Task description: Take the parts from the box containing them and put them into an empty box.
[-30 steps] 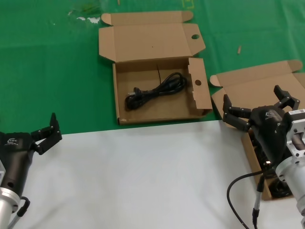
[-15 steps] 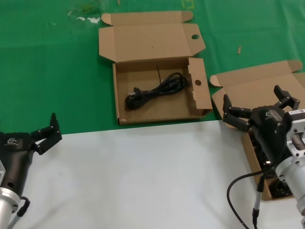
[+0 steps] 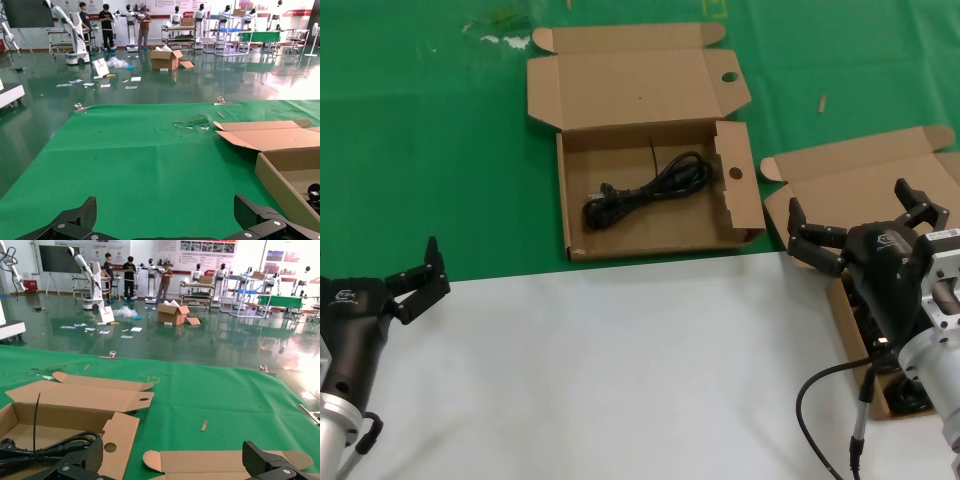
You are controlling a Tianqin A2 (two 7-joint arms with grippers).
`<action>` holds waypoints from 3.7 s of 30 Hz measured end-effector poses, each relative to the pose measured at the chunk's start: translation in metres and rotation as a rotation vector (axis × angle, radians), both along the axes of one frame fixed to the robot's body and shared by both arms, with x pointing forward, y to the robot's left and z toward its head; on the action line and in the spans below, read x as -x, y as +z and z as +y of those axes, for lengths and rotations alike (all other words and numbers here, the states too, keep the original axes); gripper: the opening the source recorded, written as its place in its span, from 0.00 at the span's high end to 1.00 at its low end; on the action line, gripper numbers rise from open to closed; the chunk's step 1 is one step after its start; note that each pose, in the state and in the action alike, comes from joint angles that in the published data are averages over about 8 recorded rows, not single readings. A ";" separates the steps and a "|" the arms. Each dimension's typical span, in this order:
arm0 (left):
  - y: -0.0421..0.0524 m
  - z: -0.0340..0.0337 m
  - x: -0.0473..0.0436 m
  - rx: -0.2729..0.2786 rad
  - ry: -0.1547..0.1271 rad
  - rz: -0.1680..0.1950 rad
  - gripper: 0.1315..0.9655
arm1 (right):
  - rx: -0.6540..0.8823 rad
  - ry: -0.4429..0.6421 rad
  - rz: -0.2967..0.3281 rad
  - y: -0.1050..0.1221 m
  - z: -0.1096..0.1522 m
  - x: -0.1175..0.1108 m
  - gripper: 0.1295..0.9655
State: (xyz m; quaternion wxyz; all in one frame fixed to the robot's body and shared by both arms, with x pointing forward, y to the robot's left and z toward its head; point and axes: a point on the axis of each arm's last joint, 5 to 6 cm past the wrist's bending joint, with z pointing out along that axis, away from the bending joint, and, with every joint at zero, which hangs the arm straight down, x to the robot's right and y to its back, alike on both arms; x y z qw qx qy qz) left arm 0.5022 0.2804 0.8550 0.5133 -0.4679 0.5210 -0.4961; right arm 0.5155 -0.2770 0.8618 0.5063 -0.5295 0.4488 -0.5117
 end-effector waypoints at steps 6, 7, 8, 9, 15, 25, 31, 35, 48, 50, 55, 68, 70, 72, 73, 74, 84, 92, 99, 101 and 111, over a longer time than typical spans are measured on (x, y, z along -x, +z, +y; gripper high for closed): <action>0.0000 0.0000 0.0000 0.000 0.000 0.000 0.00 | 0.000 0.000 0.000 0.000 0.000 0.000 0.00; 0.0000 0.0000 0.0000 0.000 0.000 0.000 0.00 | 0.000 0.000 0.000 0.000 0.000 0.000 0.00; 0.0000 0.0000 0.0000 0.000 0.000 0.000 0.00 | 0.000 0.000 0.000 0.000 0.000 0.000 0.00; 0.0000 0.0000 0.0000 0.000 0.000 0.000 0.00 | 0.000 0.000 0.000 0.000 0.000 0.000 0.00; 0.0000 0.0000 0.0000 0.000 0.000 0.000 0.00 | 0.000 0.000 0.000 0.000 0.000 0.000 0.00; 0.0000 0.0000 0.0000 0.000 0.000 0.000 0.00 | 0.000 0.000 0.000 0.000 0.000 0.000 0.00; 0.0000 0.0000 0.0000 0.000 0.000 0.000 0.00 | 0.000 0.000 0.000 0.000 0.000 0.000 0.00; 0.0000 0.0000 0.0000 0.000 0.000 0.000 0.00 | 0.000 0.000 0.000 0.000 0.000 0.000 0.00; 0.0000 0.0000 0.0000 0.000 0.000 0.000 0.00 | 0.000 0.000 0.000 0.000 0.000 0.000 0.00; 0.0000 0.0000 0.0000 0.000 0.000 0.000 0.00 | 0.000 0.000 0.000 0.000 0.000 0.000 0.00; 0.0000 0.0000 0.0000 0.000 0.000 0.000 0.00 | 0.000 0.000 0.000 0.000 0.000 0.000 0.00; 0.0000 0.0000 0.0000 0.000 0.000 0.000 0.00 | 0.000 0.000 0.000 0.000 0.000 0.000 0.00; 0.0000 0.0000 0.0000 0.000 0.000 0.000 0.00 | 0.000 0.000 0.000 0.000 0.000 0.000 0.00; 0.0000 0.0000 0.0000 0.000 0.000 0.000 0.00 | 0.000 0.000 0.000 0.000 0.000 0.000 0.00; 0.0000 0.0000 0.0000 0.000 0.000 0.000 0.00 | 0.000 0.000 0.000 0.000 0.000 0.000 0.00; 0.0000 0.0000 0.0000 0.000 0.000 0.000 0.00 | 0.000 0.000 0.000 0.000 0.000 0.000 0.00; 0.0000 0.0000 0.0000 0.000 0.000 0.000 0.00 | 0.000 0.000 0.000 0.000 0.000 0.000 0.00; 0.0000 0.0000 0.0000 0.000 0.000 0.000 0.00 | 0.000 0.000 0.000 0.000 0.000 0.000 0.00; 0.0000 0.0000 0.0000 0.000 0.000 0.000 0.00 | 0.000 0.000 0.000 0.000 0.000 0.000 0.00; 0.0000 0.0000 0.0000 0.000 0.000 0.000 0.00 | 0.000 0.000 0.000 0.000 0.000 0.000 0.00; 0.0000 0.0000 0.0000 0.000 0.000 0.000 0.00 | 0.000 0.000 0.000 0.000 0.000 0.000 0.00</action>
